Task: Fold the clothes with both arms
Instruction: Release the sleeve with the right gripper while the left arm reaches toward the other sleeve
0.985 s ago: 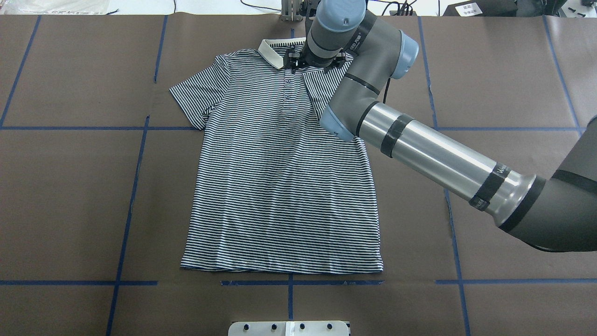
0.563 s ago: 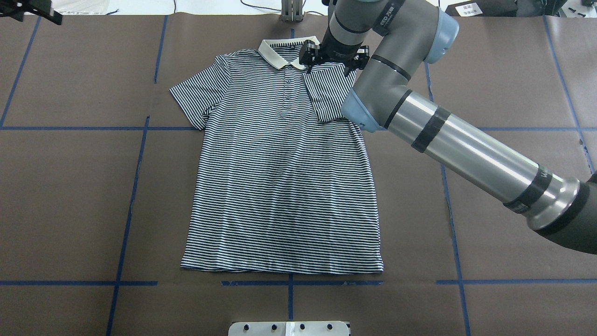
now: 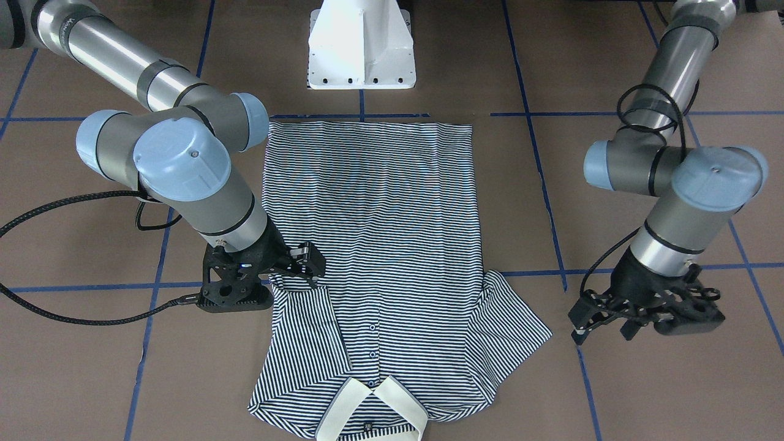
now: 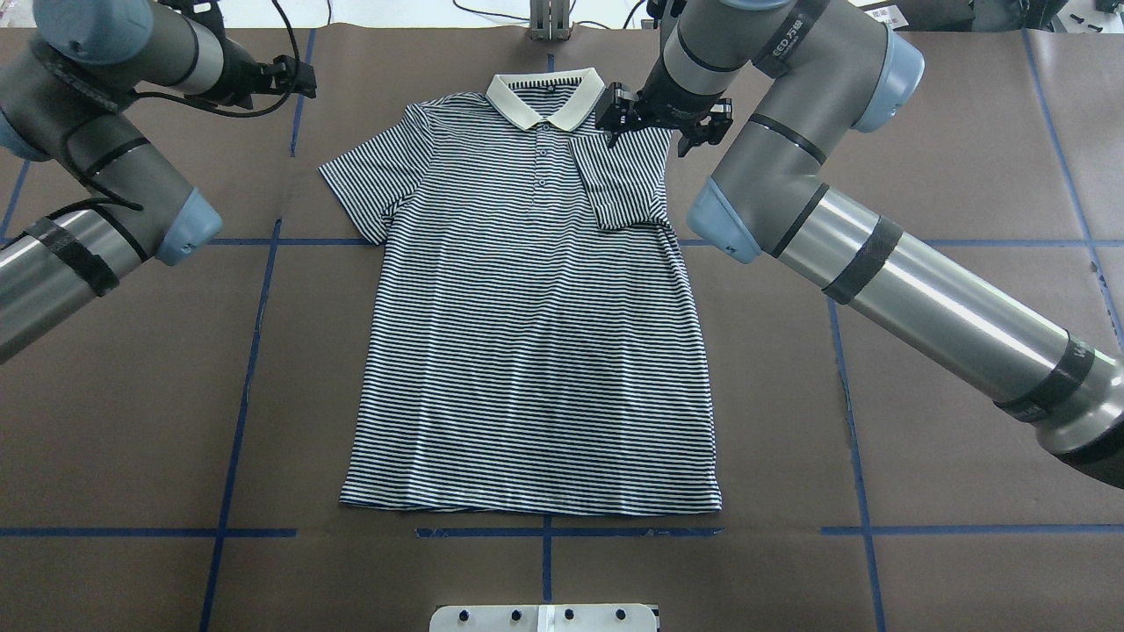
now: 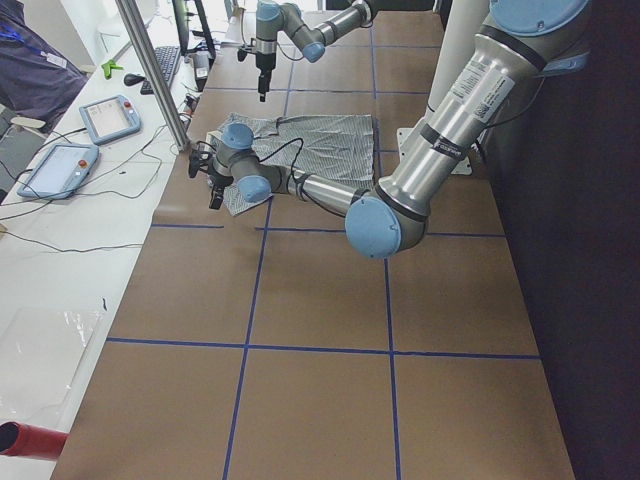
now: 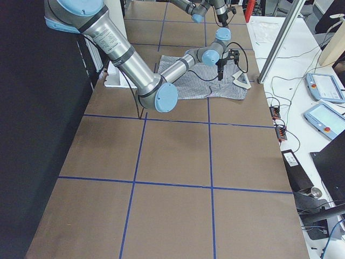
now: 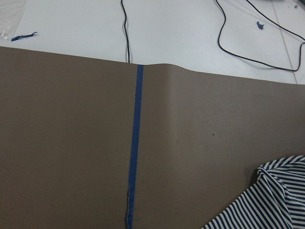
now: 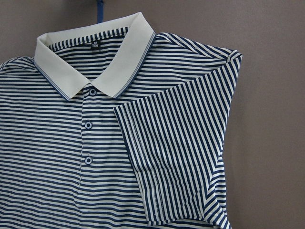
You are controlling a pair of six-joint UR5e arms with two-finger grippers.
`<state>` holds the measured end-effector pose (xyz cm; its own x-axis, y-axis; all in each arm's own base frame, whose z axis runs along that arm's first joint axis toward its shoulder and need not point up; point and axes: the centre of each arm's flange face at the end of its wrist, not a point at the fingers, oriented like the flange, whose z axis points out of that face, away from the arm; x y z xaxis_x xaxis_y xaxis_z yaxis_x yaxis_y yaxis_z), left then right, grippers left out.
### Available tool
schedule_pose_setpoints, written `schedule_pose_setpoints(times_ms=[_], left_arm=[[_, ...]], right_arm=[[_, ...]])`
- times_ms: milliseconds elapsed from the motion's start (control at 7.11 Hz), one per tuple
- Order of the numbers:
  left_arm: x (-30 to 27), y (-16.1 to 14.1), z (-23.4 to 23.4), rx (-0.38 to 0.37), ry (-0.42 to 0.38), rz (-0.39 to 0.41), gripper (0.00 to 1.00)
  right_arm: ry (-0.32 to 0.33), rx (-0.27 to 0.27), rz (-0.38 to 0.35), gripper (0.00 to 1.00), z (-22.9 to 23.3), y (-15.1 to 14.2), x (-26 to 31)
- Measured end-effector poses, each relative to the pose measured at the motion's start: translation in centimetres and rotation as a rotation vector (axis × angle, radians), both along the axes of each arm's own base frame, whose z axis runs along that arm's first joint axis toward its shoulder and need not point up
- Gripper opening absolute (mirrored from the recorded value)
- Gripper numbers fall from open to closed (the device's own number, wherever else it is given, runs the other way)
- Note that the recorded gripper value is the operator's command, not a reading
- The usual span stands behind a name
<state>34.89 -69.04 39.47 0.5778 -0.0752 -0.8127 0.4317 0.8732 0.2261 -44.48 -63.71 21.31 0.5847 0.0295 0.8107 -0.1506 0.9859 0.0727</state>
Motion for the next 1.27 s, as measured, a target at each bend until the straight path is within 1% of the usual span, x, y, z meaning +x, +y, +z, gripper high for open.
schedule_pose_setpoints(times_ms=[141, 281, 422, 703, 985, 1266], left_arm=[[2.6, 0.7, 0.5, -0.017, -0.007, -0.005, 0.99], [5.6, 2.0, 1.3, -0.049, -0.011, -0.010, 0.99], [7.5, 3.0, 2.0, -0.064, -0.020, -0.019, 0.99], [8.9, 3.3, 3.3, -0.079, -0.042, -0.032, 0.97], [9.0, 3.2, 3.7, -0.079, -0.054, -0.038, 0.92], [9.2, 3.2, 3.8, -0.077, -0.057, -0.035, 0.83]], right_arm=[[-0.003, 0.003, 0.004, 1.00, -0.4, -0.2, 0.2], [-0.007, 0.004, 0.006, 1.00, -0.6, -0.2, 0.4], [-0.007, 0.004, 0.007, 1.00, -0.7, -0.3, 0.4], [-0.008, 0.003, 0.009, 1.00, -0.7, -0.3, 0.4], [-0.006, 0.003, 0.010, 1.00, -0.6, -0.3, 0.4], [-0.006, -0.004, 0.015, 1.00, -0.5, -0.3, 0.4]])
